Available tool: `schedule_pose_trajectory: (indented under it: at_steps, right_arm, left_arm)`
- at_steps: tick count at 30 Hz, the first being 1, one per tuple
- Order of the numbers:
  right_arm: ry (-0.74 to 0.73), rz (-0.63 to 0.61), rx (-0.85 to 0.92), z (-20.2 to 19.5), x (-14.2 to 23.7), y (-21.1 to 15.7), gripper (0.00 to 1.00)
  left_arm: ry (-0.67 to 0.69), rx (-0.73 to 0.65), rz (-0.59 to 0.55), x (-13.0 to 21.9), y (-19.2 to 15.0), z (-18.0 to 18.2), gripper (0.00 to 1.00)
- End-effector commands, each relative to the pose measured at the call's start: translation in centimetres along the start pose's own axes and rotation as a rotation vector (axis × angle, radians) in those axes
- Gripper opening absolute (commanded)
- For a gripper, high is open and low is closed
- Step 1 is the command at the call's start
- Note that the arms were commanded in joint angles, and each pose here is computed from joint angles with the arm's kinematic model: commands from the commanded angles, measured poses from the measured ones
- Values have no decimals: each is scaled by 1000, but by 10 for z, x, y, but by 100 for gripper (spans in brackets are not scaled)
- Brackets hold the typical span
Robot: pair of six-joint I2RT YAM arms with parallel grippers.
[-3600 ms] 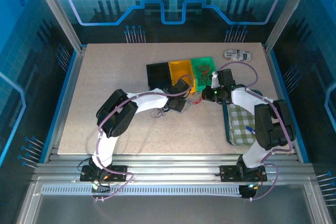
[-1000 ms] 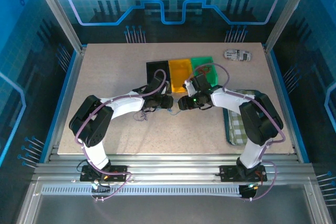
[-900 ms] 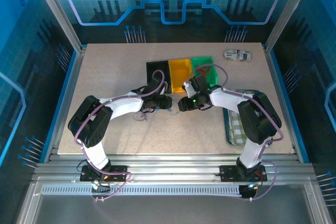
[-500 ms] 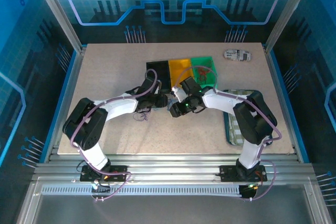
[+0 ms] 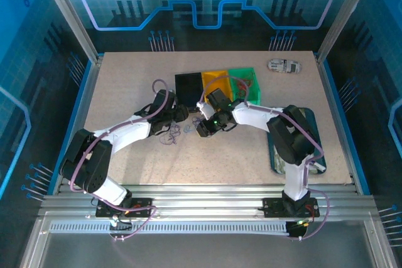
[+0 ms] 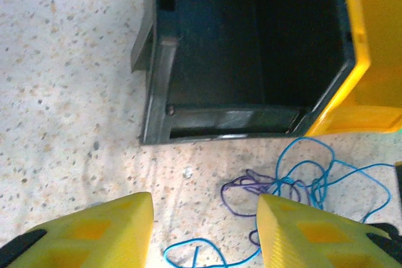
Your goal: Untangle the cables
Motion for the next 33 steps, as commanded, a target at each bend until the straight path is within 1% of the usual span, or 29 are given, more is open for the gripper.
schedule_pose_trajectory:
  at_steps: [1, 5, 7, 9, 15, 18, 21, 25, 28, 33]
  right_arm:
    - [8, 19, 12, 2, -6, 3, 29]
    - [-5, 0, 13, 0, -3, 7, 9]
    - [-15, -20, 14, -1, 5, 9, 2]
    - [-11, -50, 10, 1, 15, 11, 1]
    - [37, -164, -8, 8, 51, 22, 0]
    - [60, -210, -53, 2, 59, 29, 0]
    - [81, -245, -94, -4, 64, 35, 0]
    - [105, -260, -115, -9, 66, 40, 0]
    - [119, -267, -124, -11, 68, 42, 0]
    - [137, -269, -146, -16, 68, 39, 0]
  left_arm:
    - [13, 23, -15, 6, 0, 7, 44]
    - [12, 15, 12, 3, -6, 8, 45]
    - [7, 5, 30, 2, -9, 8, 46]
    - [-11, 0, 51, 0, -11, 6, 47]
    - [-95, -73, 93, 2, -14, -11, 56]
    - [-145, -104, 112, 5, -17, -20, 59]
    - [-200, -129, 135, 6, -22, -27, 59]
    - [-242, -150, 176, 7, -33, -30, 61]
    - [-244, -158, 199, 5, -39, -29, 65]
    - [-239, -156, 220, -4, -44, -32, 66]
Point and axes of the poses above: each hand's point on the last joint's axis, 136 mm out from that joint toward the fingers, its own x axis back along the fingers, its own z axis along the line the jaws close on, y = z × x, the point moved 1 cm from there along x, back along the fingers, and after that the axes turned 7 degrees about x, right-handed, at the moved point
